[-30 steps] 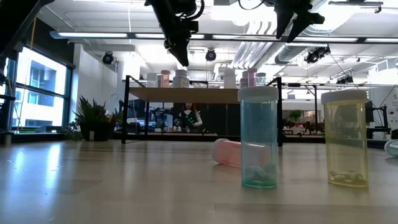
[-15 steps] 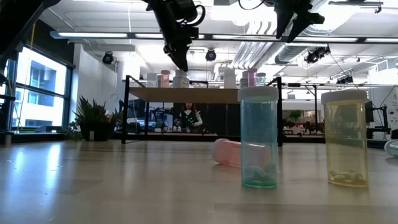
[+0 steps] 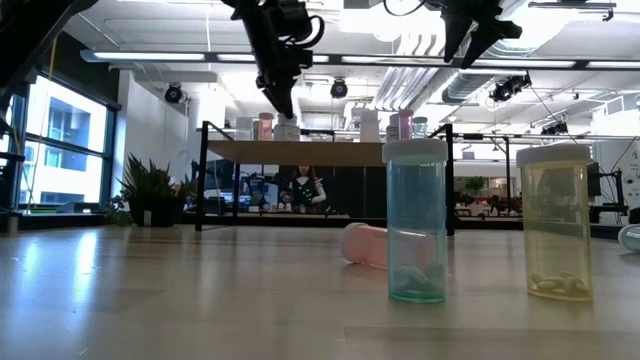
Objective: Pick and place medicine bottles onto shelf by color
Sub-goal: Put the white medicine bottle on the shelf
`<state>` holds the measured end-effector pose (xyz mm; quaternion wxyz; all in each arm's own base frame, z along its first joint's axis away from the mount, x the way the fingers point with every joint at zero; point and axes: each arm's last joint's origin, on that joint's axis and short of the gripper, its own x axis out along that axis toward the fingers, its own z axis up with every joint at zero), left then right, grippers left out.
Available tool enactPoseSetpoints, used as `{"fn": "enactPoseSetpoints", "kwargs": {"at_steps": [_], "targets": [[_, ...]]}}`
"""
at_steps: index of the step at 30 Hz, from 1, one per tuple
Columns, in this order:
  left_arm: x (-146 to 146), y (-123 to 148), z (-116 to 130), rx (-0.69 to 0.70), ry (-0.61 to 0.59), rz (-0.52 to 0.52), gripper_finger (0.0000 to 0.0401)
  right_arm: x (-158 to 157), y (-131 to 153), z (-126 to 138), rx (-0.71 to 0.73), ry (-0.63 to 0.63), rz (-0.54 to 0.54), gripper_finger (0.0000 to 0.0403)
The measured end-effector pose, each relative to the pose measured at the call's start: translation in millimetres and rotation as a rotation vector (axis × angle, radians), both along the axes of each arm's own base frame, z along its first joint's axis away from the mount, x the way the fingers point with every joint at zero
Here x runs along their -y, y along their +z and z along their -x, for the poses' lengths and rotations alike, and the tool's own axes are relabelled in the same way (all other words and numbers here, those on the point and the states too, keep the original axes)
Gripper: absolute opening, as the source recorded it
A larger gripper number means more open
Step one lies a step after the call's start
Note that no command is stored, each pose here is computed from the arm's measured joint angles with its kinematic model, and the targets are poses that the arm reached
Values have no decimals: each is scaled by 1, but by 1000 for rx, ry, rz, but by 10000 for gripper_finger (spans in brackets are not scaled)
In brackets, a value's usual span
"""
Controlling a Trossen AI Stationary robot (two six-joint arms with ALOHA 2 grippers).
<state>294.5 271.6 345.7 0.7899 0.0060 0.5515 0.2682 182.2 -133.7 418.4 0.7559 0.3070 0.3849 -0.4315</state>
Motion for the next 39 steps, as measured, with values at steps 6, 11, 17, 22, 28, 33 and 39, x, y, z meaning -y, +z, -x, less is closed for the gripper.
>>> {"fn": "enactPoseSetpoints", "kwargs": {"at_steps": [6, 11, 17, 22, 28, 33, 39], "targets": [[0, 0, 1, -19, -7, -9, 213, 0, 0, 0, -1, 1, 1, 190], [2, 0, -1, -17, -65, 3, 213, 0, 0, 0, -2, -1, 3, 190], [3, -1, -2, 7, -117, 39, 213, 0, 0, 0, -2, -1, 2, 190], [4, -1, -1, -38, -213, 20, 213, 0, 0, 0, -1, -1, 2, 190], [3, -1, -1, -96, -327, -21, 213, 0, 0, 0, 1, -7, 0, 190], [3, -1, -1, -130, -384, -45, 206, 0, 0, 0, 1, -6, 0, 190], [2, -1, 0, -157, -366, -64, 190, 0, 0, 0, 1, -5, 0, 190]]}}
